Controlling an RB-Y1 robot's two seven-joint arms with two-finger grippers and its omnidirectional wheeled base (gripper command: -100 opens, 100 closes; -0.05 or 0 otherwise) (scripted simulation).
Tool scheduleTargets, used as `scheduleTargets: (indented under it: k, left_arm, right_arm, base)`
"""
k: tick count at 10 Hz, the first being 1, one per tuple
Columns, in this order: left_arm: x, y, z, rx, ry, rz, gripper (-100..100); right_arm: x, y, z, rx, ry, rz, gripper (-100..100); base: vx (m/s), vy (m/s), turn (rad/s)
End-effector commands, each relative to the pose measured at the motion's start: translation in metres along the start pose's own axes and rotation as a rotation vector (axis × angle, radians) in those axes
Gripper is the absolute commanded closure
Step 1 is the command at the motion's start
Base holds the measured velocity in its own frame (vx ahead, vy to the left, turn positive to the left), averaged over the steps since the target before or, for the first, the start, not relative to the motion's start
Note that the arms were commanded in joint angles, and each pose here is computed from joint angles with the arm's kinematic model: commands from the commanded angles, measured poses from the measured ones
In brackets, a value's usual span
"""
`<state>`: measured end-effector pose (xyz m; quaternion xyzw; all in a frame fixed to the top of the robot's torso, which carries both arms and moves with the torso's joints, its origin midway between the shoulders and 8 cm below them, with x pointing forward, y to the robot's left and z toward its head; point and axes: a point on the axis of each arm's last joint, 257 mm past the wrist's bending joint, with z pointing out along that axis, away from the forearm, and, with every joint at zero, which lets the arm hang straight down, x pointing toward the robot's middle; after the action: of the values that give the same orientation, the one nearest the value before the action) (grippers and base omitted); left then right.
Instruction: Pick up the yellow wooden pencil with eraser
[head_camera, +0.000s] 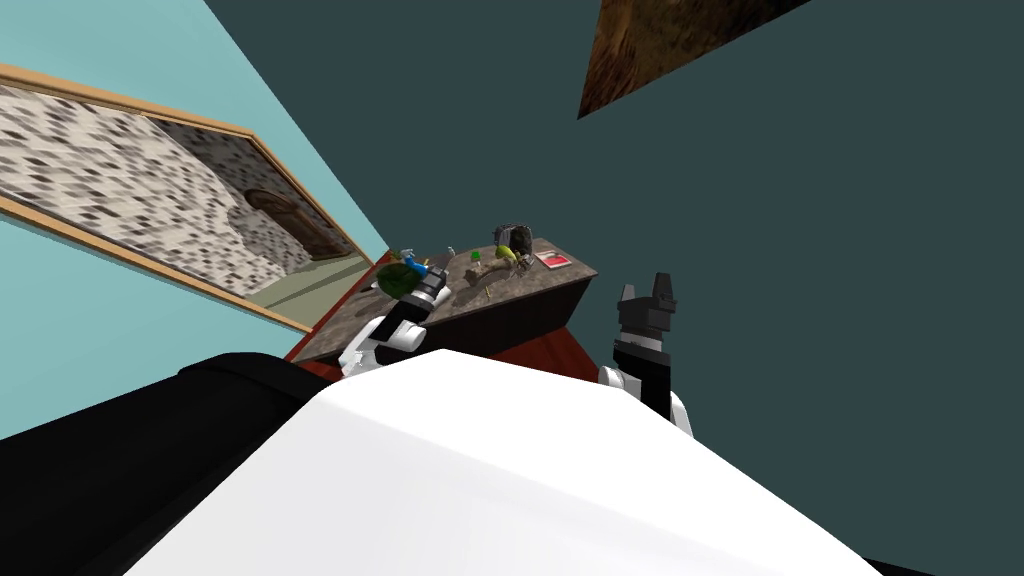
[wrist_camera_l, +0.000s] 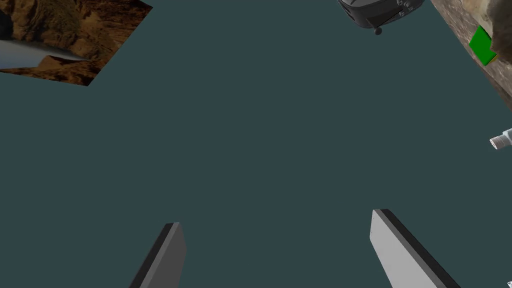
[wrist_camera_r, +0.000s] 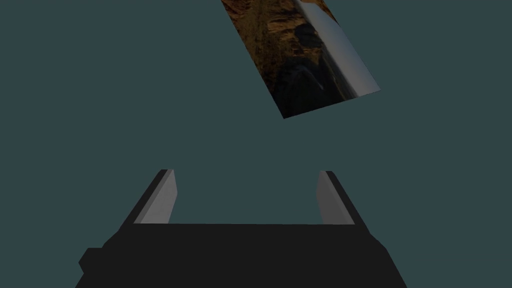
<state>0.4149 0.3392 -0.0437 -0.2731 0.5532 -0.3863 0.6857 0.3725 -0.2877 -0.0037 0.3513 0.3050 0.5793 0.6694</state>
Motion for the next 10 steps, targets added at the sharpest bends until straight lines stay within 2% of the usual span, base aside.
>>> scheduleTargets:
  k: [1,5,6,8,9,10]
  left_arm:
    - [0.0,0.014,0.002,-0.049,0.015,0.01,-100]
    - [-0.003,0.053,0.007,-0.183,0.069,0.047,-100]
    - [-0.002,0.057,0.006,-0.196,0.071,0.047,-100]
    - [-0.004,0.075,0.007,-0.261,0.098,0.065,-100]
    - [-0.003,0.077,0.006,-0.269,0.1,0.065,-100]
    - [-0.006,0.088,0.008,-0.305,0.122,0.081,-100]
  right_arm:
    - [0.0,0.0,0.0,0.0,0.0,0.0,0]
    - [0.0,0.0,0.0,0.0,0.0,0.0,0]
    - [0.0,0.0,0.0,0.0,0.0,0.0,0]
    - [0.0,0.0,0.0,0.0,0.0,0.0,0]
    - [0.0,0.0,0.0,0.0,0.0,0.0,0]
    - [0.0,0.0,0.0,0.0,0.0,0.0,0]
  base:
    - [-0.006,0.029,-0.107]
    - [0.001,0.031,-0.12]
    - [0.006,0.013,0.024]
    - [0.01,0.015,-0.128]
    - [0.004,0.012,0.013]
    - [0.012,0.011,-0.134]
